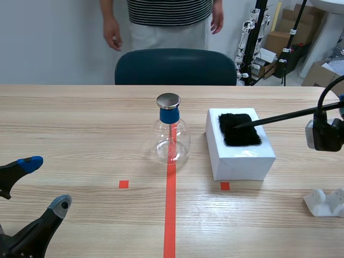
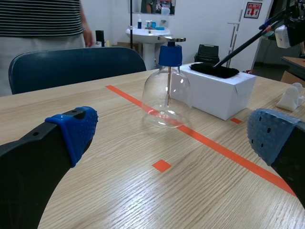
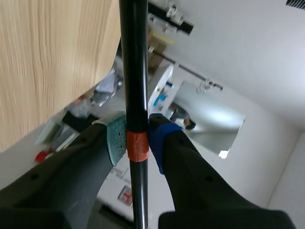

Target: Do the electroscope experiment. rub the rod on the fur

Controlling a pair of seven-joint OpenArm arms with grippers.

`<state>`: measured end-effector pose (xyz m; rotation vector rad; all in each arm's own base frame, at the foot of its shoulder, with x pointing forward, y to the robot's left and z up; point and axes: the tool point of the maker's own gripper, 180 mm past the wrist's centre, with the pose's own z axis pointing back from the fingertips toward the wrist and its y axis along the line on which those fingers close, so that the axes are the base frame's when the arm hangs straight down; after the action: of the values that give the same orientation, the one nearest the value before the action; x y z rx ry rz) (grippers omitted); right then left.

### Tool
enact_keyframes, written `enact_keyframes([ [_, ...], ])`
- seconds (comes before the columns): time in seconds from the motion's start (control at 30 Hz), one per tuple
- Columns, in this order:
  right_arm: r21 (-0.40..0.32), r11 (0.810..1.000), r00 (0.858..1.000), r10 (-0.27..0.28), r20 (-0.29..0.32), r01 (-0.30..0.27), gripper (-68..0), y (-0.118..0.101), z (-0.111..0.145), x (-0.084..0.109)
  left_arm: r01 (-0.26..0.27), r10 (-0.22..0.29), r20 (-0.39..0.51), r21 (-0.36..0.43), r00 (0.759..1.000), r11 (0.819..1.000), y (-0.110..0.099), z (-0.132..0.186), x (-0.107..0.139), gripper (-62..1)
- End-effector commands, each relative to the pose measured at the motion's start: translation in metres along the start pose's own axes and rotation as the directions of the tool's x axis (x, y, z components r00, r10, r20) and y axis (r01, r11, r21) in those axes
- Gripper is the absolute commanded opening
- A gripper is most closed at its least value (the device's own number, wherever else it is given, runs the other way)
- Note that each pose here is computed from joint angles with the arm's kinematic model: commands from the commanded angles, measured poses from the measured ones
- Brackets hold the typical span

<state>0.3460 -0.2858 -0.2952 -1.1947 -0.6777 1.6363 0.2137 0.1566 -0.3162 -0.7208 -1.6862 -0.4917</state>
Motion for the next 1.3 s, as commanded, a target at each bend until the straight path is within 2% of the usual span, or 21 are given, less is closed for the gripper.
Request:
enact_keyframes([
  [0.0, -0.005, 1.0, 0.999, 0.018, -0.034, -0.018, -57.3, -0.007, -0.001, -0.015, 0.013, -0.013, 0.031, -0.005, 0.999, 1.0, 0.003, -0.003, 0.009, 1.4],
  [0.07, 0.003, 1.0, 1.0, 0.017, -0.021, -0.017, -57.3, -0.004, 0.0, -0.012, 0.013, -0.013, 0.031, -0.005, 0.999, 1.0, 0.003, -0.003, 0.009, 1.4],
  [0.23, 0.004, 1.0, 0.997, 0.017, 0.072, -0.017, -57.3, -0.003, 0.001, 0.004, 0.013, -0.013, 0.031, -0.005, 0.999, 1.0, 0.003, -0.003, 0.009, 1.4],
  [0.3, 0.004, 1.0, 0.997, 0.017, 0.078, -0.017, -57.3, -0.003, 0.001, 0.006, 0.013, -0.013, 0.031, -0.005, 0.999, 1.0, 0.003, -0.003, 0.009, 1.4],
  [0.33, 0.004, 1.0, 0.998, 0.017, 0.068, -0.017, -57.3, -0.003, 0.001, 0.004, 0.013, -0.013, 0.031, -0.005, 0.999, 1.0, 0.003, -0.003, 0.009, 1.4],
  [0.5, 0.009, 1.0, 0.998, 0.021, -0.059, -0.021, -57.3, -0.002, 0.001, -0.02, 0.013, -0.013, 0.031, -0.005, 0.999, 1.0, 0.003, -0.003, 0.009, 1.4],
  [0.57, 0.01, 1.0, 0.998, 0.022, -0.058, -0.022, -57.3, -0.002, 0.001, -0.02, 0.013, -0.013, 0.031, -0.005, 0.999, 1.0, 0.003, -0.003, 0.009, 1.4],
  [0.77, -0.002, 1.0, 0.999, 0.024, 0.045, -0.024, -57.3, -0.003, 0.001, -0.001, 0.013, -0.013, 0.031, -0.005, 0.999, 1.0, 0.003, -0.003, 0.009, 1.4],
  [0.83, -0.002, 1.0, 0.998, 0.023, 0.054, -0.023, -57.3, -0.003, 0.001, 0.001, 0.013, -0.013, 0.031, -0.005, 0.999, 1.0, 0.003, -0.003, 0.009, 1.4],
  [0.9, -0.001, 1.0, 0.999, 0.024, 0.042, -0.024, -57.3, -0.003, 0.001, -0.001, 0.013, -0.013, 0.031, -0.005, 0.999, 1.0, 0.003, -0.003, 0.009, 1.4],
  [1.03, 0.011, 1.0, 0.998, 0.024, -0.065, -0.023, -57.3, -0.002, 0.002, -0.021, 0.013, -0.013, 0.031, -0.005, 0.999, 1.0, 0.003, -0.003, 0.009, 1.4],
  [1.1, 0.011, 1.0, 0.997, 0.025, -0.074, -0.024, -57.3, -0.002, 0.002, -0.023, 0.013, -0.013, 0.031, -0.005, 0.999, 1.0, 0.003, -0.003, 0.009, 1.4],
  [1.17, 0.01, 1.0, 0.999, 0.024, -0.043, -0.023, -57.3, -0.002, 0.001, -0.017, 0.013, -0.013, 0.031, -0.005, 0.999, 1.0, 0.003, -0.003, 0.009, 1.4],
  [1.27, 0.009, 1.0, 0.999, 0.023, 0.049, -0.024, -57.3, -0.001, 0.001, -0.001, 0.013, -0.013, 0.031, -0.005, 0.999, 1.0, 0.003, -0.003, 0.009, 1.4],
])
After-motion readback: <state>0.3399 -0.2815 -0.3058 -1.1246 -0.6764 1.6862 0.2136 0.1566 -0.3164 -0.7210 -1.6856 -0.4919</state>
